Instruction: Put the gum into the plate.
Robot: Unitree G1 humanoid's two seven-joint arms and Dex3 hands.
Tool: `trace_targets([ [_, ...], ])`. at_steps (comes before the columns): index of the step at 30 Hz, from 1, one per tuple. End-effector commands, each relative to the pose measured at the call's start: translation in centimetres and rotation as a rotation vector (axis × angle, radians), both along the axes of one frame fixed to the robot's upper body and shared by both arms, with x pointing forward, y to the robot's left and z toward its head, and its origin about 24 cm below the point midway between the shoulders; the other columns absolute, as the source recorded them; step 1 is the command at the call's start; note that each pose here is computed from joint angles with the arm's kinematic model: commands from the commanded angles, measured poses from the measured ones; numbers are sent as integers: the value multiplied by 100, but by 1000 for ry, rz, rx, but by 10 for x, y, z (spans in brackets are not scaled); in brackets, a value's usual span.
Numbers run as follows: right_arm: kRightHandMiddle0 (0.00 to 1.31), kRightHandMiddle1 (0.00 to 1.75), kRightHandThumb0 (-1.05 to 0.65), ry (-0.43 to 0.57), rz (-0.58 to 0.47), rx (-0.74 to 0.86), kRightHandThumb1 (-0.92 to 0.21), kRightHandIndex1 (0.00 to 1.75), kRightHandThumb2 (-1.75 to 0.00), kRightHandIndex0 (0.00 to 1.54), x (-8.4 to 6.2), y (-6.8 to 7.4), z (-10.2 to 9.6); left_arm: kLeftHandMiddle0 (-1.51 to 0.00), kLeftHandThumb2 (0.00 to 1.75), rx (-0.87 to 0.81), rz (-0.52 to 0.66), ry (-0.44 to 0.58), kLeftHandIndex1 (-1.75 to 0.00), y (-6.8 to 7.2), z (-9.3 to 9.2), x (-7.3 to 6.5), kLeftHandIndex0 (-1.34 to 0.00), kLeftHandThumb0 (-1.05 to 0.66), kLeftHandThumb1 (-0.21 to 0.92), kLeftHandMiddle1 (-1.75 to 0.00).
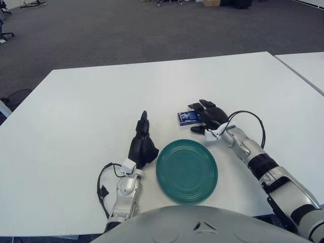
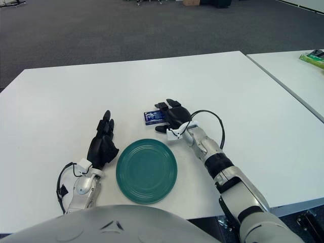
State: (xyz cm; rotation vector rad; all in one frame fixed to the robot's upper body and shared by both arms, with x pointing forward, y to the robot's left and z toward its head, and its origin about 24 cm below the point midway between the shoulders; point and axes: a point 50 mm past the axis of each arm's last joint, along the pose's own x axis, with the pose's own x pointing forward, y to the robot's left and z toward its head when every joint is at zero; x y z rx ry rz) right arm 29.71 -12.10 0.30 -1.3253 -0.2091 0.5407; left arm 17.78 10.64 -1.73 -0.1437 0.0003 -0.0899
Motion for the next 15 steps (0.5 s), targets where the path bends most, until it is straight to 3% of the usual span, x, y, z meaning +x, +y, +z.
trace_targets([
  [1,0,49,-87,61,-2,-25,-92,1,-66,19,-4,1,-15,0,114,-37,5,196,-1,-9,-33,-25,-1,-105,92,0],
  [15,0,53,-85,67,81,-165,-92,3,-64,25,5,3,-22,0,112,-43,8,200,-1,-12,-33,-22,-1,-105,92,0],
])
